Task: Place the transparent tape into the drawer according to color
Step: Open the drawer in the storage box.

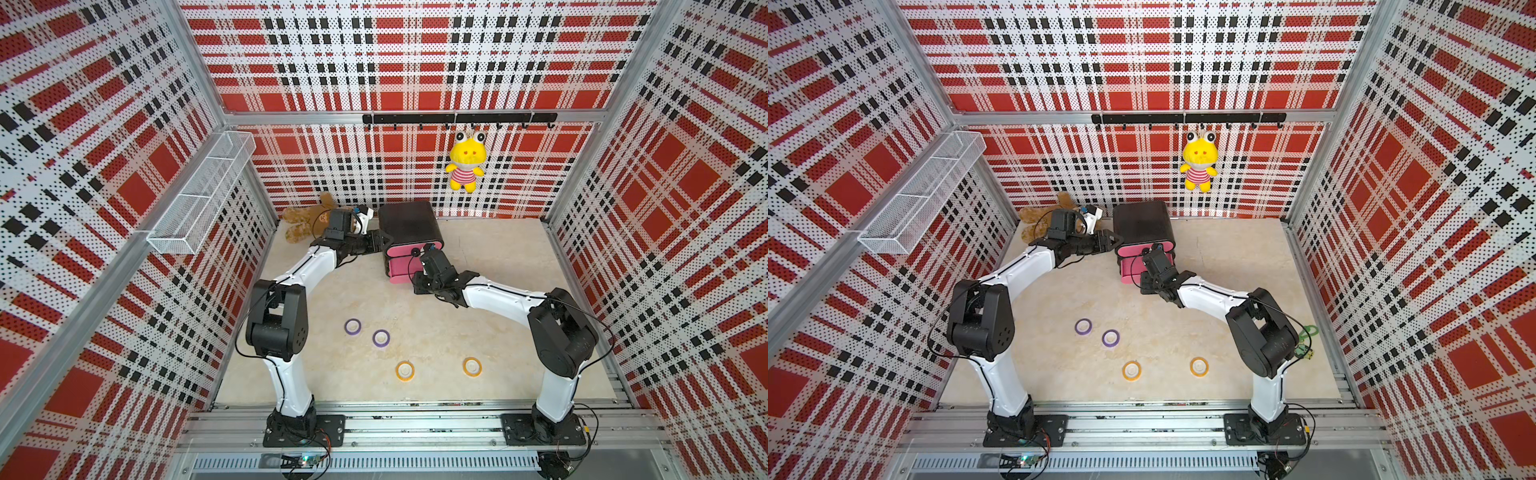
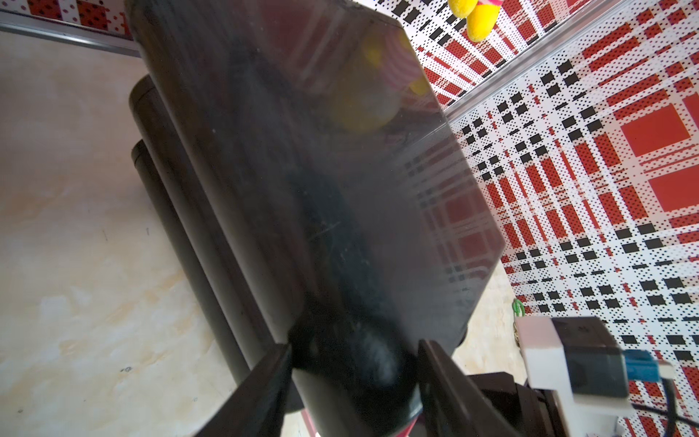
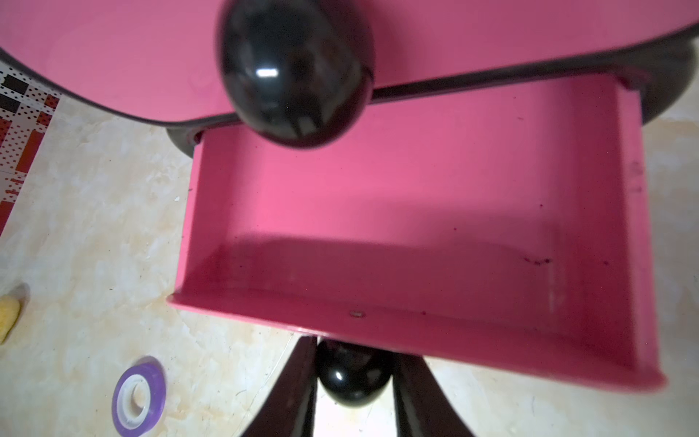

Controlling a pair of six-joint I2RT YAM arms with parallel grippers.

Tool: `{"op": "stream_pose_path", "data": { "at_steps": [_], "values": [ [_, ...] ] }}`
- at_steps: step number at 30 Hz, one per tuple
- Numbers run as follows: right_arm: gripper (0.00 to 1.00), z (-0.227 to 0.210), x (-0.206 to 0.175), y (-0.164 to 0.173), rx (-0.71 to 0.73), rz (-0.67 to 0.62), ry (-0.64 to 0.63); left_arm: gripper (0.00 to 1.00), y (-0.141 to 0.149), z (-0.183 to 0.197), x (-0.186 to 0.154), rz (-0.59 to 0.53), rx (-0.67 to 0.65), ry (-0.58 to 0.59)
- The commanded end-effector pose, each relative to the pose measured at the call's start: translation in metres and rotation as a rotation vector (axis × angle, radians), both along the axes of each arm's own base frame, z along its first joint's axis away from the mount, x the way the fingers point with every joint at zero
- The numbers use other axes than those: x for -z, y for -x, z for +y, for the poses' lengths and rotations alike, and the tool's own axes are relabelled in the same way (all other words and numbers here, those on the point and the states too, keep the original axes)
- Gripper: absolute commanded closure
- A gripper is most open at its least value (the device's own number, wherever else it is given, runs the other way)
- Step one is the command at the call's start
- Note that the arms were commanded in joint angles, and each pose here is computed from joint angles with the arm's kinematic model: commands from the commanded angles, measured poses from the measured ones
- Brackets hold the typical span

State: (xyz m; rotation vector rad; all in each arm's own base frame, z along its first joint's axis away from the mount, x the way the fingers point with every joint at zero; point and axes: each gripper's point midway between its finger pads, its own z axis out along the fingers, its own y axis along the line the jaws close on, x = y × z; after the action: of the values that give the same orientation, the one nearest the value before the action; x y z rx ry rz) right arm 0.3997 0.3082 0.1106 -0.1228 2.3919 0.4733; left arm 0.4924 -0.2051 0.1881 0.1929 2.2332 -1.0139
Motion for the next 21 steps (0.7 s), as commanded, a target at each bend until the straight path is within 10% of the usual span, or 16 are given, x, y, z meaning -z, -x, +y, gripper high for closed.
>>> {"op": "stream_pose_path", "data": {
  "at_steps": [1, 21],
  "values": [
    [0.77, -0.005, -0.007, 0.010, 0.017, 0.005, 0.006, 0.40, 0.013, -0.006, 0.026, 0.090, 0.032, -0.010],
    [0.33, -0.008, -0.013, 0.007, 0.029, -0.014, 0.007, 0.39, 0.015, -0.008, 0.027, 0.092, 0.035, -0.009]
  ]
}}
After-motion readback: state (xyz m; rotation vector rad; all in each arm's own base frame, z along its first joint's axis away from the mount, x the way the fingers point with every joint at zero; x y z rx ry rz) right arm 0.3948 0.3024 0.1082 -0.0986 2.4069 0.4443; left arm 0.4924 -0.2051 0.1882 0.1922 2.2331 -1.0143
